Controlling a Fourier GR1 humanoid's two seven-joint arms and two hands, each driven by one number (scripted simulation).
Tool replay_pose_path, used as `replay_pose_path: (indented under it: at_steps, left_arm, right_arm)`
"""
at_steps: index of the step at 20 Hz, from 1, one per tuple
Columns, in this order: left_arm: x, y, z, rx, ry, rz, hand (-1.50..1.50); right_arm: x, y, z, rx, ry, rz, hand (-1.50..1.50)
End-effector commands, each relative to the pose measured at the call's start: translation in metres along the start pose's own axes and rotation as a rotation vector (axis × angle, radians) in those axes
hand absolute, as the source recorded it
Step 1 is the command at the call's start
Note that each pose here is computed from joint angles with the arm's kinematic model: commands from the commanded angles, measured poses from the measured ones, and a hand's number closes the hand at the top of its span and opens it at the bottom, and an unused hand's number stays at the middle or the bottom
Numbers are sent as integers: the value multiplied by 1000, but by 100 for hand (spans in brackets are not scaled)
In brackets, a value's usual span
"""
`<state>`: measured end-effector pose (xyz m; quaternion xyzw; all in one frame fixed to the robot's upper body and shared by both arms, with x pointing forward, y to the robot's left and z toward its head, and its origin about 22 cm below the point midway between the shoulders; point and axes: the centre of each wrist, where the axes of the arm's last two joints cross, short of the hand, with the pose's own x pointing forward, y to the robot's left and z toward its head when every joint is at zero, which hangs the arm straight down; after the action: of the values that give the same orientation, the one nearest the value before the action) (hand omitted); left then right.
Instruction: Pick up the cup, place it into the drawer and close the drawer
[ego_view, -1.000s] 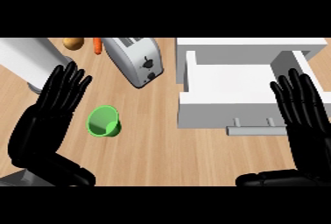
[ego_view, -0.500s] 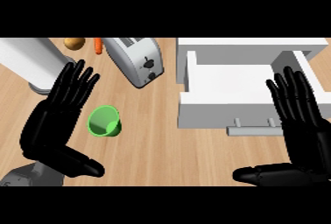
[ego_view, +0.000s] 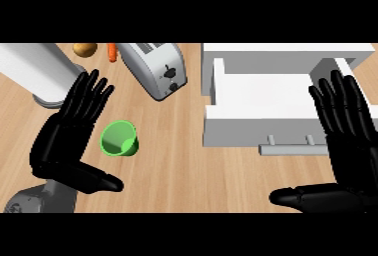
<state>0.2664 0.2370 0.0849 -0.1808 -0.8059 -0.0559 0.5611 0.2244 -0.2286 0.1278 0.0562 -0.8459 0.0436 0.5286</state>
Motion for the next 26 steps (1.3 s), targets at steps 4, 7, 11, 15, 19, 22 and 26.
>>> replay_pose_path:
  at_steps: [4,7,11,15,19,22,26]
  left_arm:
    - [-24,-4,-4,23,61,-18,-150]
    - [-29,17,27,25,103,-5,-150]
    - [-39,35,30,84,114,-64,-150]
    - [-57,45,17,119,143,-80,-150]
    - [-69,60,39,131,148,-92,-150]
    - [-77,66,35,111,170,-103,-150]
    - [-109,77,62,115,188,-90,-150]
  right_arm:
    - [9,-2,-5,4,16,4,-150]
    - [11,12,-19,-3,7,2,-150]
    - [18,-9,1,0,13,21,-150]
    - [13,4,-14,27,8,11,-150]
    - [16,-14,3,11,22,2,-150]
    - [20,0,1,-9,7,12,-150]
    - [1,4,-5,29,22,-2,-150]
